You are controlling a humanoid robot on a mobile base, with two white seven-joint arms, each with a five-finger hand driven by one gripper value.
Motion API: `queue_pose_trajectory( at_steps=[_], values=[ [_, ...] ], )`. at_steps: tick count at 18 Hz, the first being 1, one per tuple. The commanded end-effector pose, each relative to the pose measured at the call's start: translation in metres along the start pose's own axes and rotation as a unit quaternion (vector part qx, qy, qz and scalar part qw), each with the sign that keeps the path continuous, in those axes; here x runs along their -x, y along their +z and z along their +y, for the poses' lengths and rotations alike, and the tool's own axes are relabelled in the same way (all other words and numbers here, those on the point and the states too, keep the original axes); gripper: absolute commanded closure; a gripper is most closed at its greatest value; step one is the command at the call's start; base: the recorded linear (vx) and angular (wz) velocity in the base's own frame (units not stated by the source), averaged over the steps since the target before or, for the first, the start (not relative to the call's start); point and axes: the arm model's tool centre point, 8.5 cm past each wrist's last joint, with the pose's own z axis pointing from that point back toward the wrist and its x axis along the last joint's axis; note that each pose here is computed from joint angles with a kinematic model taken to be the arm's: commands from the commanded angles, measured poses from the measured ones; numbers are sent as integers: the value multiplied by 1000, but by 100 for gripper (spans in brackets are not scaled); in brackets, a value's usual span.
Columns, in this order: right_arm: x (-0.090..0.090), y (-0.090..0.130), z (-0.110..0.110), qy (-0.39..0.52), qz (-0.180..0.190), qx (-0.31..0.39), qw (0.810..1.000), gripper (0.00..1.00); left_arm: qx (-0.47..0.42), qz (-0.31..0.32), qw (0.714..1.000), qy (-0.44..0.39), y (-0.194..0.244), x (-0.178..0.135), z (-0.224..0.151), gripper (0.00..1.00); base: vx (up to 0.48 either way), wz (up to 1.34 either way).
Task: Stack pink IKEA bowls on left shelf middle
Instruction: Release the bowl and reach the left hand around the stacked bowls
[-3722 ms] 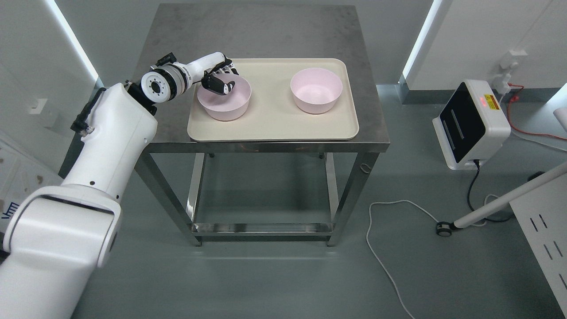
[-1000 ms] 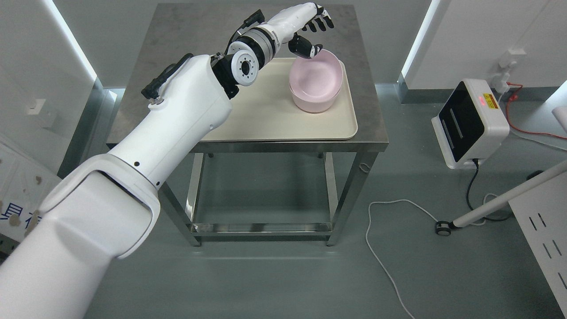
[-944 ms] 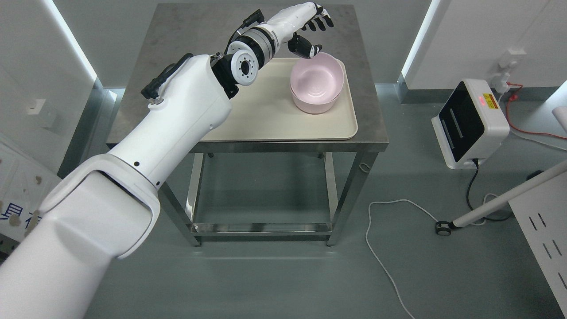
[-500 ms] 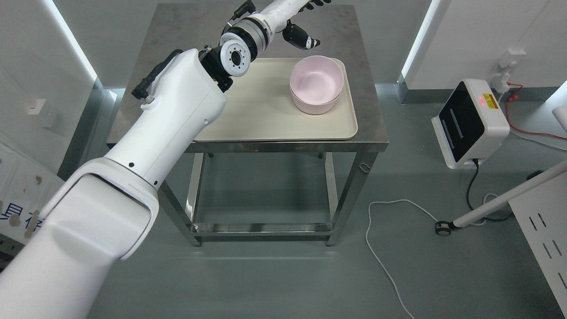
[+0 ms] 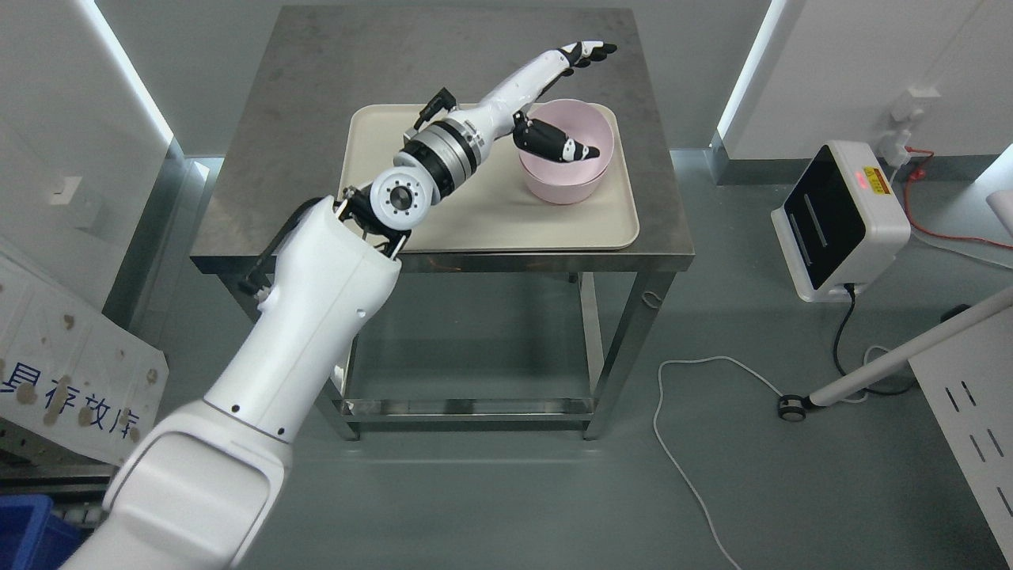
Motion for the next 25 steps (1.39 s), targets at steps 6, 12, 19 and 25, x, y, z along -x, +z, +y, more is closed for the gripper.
queue_pose_trajectory(
  at_steps=[6, 12, 19, 25],
  values=[
    [7, -1, -11, -5, -5, 9, 1000, 0, 47, -42, 974, -216, 22, -53, -36, 12, 0, 0],
    [7, -1, -11, -5, -5, 9, 1000, 0, 101, 5, 960, -261, 5, -29, -42, 9, 0, 0],
    [7, -1, -11, -5, -5, 9, 1000, 0, 127, 84, 954, -257, -4, -2, -27, 6, 0, 0],
    [7, -1, -11, -5, -5, 9, 1000, 0, 154, 173, 933, -274, 2, 40, -22, 6, 0, 0]
  ],
)
